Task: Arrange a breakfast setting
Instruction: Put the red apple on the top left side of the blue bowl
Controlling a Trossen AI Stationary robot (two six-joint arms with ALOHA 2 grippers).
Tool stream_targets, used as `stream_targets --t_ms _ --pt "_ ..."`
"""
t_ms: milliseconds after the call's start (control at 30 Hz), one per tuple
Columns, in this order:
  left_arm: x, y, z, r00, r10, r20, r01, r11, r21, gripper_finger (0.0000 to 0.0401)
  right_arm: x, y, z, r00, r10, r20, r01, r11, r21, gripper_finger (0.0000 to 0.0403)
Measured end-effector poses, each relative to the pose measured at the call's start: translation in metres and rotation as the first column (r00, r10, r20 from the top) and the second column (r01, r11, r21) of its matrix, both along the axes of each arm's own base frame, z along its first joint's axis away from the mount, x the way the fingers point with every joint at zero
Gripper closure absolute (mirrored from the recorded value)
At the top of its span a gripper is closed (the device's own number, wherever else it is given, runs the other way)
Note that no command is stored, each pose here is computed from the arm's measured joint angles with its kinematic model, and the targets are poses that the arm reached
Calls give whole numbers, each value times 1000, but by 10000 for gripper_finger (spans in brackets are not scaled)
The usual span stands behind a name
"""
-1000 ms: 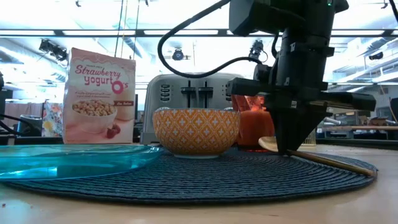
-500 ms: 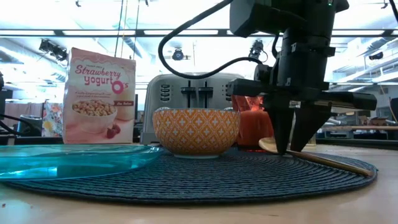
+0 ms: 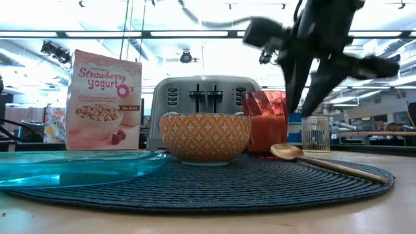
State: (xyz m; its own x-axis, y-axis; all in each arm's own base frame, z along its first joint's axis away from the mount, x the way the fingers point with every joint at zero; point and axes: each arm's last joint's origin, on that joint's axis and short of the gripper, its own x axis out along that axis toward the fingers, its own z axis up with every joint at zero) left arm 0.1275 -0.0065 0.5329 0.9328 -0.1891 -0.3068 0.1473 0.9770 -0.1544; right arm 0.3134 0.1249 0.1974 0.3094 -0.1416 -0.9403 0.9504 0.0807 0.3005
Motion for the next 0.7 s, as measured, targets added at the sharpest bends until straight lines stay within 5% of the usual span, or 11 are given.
stream_targets --t_ms 433,700 --pt "-1 -13 2 998 -53 17 53 999 -1 218 -45 22 73 965 182 190 -211 966 146 313" --pt "-1 -13 2 999 -27 17 27 1000 6 218 -78 62 99 903 285 320 -380 878 290 313"
